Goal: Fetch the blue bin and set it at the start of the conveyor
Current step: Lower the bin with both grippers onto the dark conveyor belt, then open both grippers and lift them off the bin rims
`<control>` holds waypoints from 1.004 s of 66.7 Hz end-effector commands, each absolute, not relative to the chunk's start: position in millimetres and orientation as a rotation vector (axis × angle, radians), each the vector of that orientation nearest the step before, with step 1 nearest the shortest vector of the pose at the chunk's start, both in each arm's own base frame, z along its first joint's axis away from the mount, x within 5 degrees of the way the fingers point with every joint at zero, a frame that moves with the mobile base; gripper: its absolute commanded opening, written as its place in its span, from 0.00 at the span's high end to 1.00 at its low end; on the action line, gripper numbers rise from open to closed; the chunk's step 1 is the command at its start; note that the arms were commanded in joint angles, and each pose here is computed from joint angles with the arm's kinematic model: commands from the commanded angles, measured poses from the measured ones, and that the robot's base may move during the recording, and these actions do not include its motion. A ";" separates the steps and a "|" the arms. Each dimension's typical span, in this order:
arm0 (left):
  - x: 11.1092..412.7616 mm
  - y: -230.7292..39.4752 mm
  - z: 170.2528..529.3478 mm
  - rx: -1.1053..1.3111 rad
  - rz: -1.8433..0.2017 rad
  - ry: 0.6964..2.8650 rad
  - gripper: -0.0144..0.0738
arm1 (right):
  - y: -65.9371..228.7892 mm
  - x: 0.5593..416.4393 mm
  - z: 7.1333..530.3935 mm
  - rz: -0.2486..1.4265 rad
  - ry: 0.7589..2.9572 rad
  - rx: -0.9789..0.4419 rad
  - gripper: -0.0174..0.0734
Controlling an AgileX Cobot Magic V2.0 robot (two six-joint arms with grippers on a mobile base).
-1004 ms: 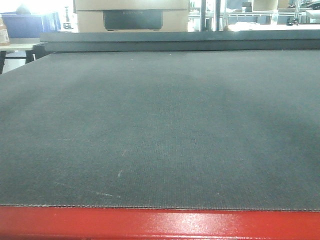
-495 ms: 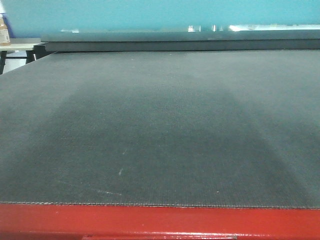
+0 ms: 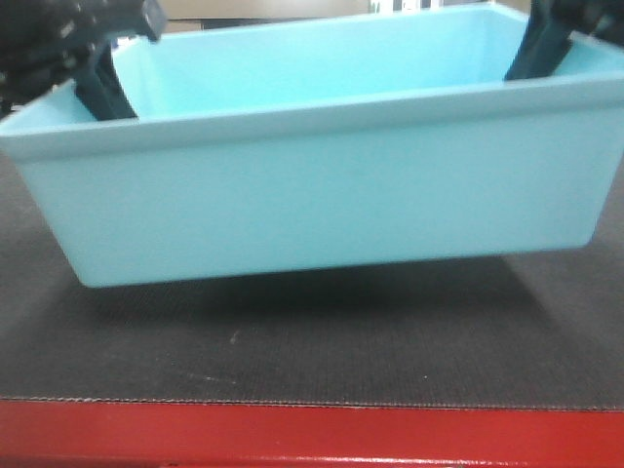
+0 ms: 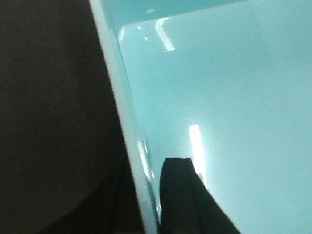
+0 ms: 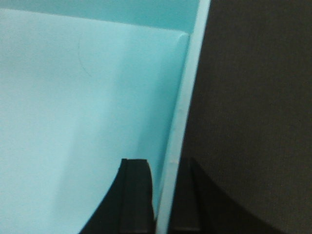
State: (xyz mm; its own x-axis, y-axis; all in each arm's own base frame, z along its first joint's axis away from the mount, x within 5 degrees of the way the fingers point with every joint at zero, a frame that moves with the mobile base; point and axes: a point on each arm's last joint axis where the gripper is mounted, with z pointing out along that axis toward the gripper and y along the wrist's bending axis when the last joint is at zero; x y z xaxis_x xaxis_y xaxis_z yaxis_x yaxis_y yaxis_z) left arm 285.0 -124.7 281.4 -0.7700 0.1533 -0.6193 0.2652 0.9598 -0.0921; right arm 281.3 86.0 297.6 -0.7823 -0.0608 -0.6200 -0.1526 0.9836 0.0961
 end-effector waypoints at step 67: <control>210.2 -29.3 378.2 0.080 -0.044 2.193 0.96 | 17.2 237.5 360.4 0.014 2.300 0.031 0.99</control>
State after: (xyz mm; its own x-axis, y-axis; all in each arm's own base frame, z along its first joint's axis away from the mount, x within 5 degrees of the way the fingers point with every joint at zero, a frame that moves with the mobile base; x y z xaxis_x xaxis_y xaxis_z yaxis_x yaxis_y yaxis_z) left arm 222.1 -40.6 382.4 -0.5885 0.0360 -0.8077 0.0981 0.9948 -0.0271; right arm 245.1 31.8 362.9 -0.6675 0.0170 -0.7445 -0.0276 0.9985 0.0476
